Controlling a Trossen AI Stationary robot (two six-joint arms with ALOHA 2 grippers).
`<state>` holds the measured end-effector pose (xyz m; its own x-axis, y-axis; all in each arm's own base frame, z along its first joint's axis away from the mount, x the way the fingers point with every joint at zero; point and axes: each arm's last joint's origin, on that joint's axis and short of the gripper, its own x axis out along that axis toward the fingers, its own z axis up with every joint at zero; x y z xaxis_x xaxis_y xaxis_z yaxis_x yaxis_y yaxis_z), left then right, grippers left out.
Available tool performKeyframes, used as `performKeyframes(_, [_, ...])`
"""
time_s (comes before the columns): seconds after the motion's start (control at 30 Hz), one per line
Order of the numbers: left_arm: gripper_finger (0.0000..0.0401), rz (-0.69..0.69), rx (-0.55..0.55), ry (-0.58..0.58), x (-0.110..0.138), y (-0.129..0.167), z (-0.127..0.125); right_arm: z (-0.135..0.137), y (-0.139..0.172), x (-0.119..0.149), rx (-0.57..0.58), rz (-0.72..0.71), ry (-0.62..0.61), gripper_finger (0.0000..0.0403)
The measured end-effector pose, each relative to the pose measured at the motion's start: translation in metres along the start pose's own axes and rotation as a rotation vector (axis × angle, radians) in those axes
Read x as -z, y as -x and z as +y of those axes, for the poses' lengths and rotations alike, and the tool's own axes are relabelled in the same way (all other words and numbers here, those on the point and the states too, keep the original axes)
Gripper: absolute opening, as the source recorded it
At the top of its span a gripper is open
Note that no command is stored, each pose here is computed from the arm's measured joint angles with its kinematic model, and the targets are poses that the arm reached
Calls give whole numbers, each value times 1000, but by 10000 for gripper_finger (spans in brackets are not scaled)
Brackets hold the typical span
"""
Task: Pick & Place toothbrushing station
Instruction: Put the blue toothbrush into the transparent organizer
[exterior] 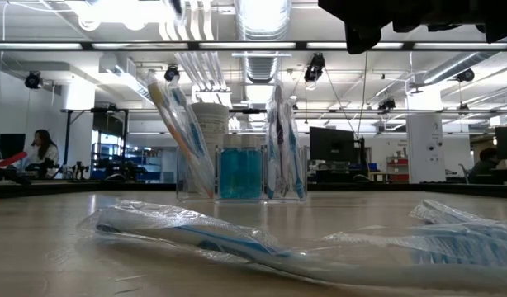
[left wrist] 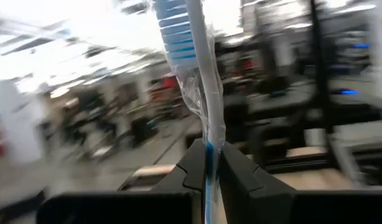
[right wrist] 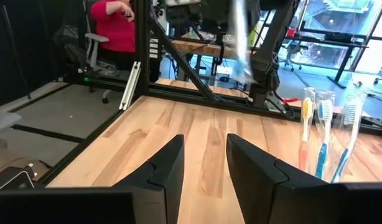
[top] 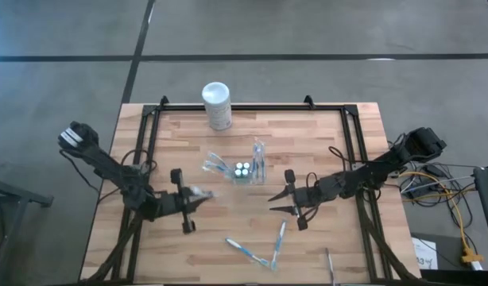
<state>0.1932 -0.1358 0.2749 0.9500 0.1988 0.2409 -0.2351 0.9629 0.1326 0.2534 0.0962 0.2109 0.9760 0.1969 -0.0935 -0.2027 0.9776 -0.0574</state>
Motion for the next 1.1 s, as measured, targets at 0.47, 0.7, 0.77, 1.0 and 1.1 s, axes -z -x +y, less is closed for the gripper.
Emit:
performKeyframes(0.47, [23, 202, -391, -1, 73, -27, 2, 0, 0, 1, -2, 1, 11, 93])
performKeyframes(0.7, [23, 269, -574, -26, 108, -58, -2, 0, 0, 1, -2, 7, 20, 82])
performKeyframes(0.77, [23, 280, -595, -42, 113, -65, -4, 1, 0, 1, -3, 7, 20, 82])
performKeyframes(1.0, [23, 298, -701, -45, 122, -72, -5, 1, 1, 3, -6, 13, 18, 86])
performKeyframes(1.1, [23, 292, -709, -11, 130, -69, -5, 1, 1, 3, -6, 13, 18, 81])
